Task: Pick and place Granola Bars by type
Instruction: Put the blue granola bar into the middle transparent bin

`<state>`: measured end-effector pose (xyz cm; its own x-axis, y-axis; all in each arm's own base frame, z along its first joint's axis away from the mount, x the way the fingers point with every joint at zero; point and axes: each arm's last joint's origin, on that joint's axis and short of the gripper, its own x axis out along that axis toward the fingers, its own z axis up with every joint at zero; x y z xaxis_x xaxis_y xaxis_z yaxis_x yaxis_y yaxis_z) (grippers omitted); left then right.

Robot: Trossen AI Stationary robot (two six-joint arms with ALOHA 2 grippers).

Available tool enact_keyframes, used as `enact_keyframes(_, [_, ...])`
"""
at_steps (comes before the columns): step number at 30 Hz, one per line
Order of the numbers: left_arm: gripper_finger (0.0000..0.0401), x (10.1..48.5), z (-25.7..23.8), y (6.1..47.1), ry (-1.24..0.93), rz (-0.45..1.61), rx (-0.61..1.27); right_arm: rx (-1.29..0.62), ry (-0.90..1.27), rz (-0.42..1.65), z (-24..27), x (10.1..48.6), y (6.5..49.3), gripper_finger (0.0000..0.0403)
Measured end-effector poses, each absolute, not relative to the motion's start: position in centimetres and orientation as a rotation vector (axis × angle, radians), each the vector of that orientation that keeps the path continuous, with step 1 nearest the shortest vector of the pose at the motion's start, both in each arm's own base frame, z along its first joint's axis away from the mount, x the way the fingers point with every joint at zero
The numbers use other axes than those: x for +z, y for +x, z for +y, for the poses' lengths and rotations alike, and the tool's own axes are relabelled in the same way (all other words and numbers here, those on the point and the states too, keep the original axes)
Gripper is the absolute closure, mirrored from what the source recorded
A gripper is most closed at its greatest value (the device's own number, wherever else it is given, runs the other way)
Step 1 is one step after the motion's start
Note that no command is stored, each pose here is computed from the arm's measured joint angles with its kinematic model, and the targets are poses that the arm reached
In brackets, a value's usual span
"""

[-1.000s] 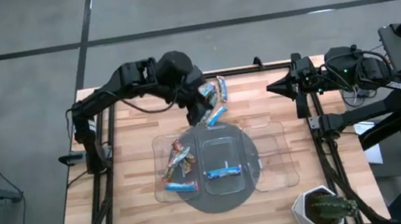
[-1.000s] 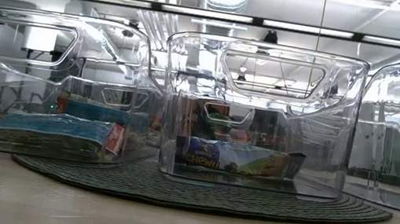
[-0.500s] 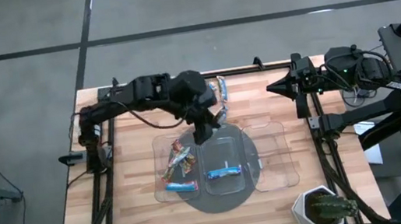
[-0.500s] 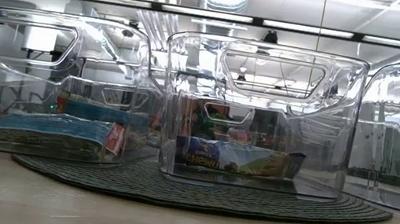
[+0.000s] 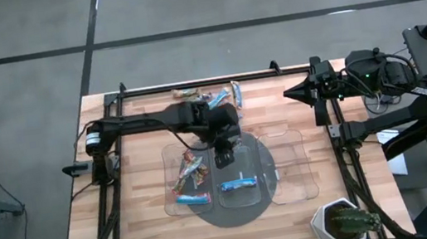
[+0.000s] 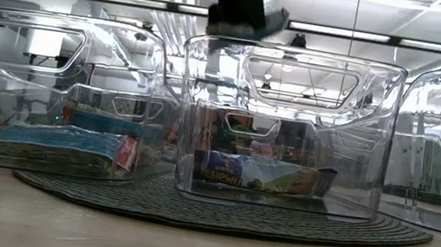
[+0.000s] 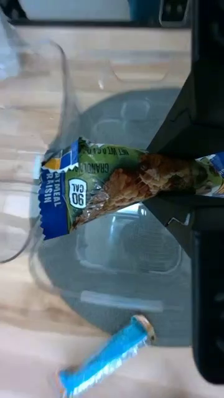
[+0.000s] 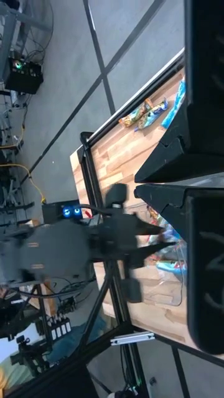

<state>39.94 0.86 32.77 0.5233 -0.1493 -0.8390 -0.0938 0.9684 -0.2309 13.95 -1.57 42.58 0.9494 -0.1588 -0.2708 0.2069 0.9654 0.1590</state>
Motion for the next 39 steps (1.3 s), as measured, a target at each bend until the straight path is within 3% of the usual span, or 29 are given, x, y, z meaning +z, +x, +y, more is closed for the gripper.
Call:
enact_keyframes(8, [0.0354,29.4,0.5,40.6,-0.202,0.999,-0.114,-0.195,0.186,0.259,-1.6,42.6,13.9,0.0394])
enact_keyframes(20, [0.0344,28.3,0.4,40.9,-0.186,0.973,-0.172,-0.202,0.185,0.259,-1.6,42.6,13.9,0.0394])
enact_keyframes(29, [0.0279,28.4,0.2,41.0,-0.185,0.972,-0.172,-0.202,0.189,0.258,-1.6,42.6,13.9,0.0394])
enact_keyframes(39, [0.0282,32.1,0.6,41.3,-0.19,0.883,-0.159,-0.203,0.193,0.258,-1.6,42.6,13.9,0.0394])
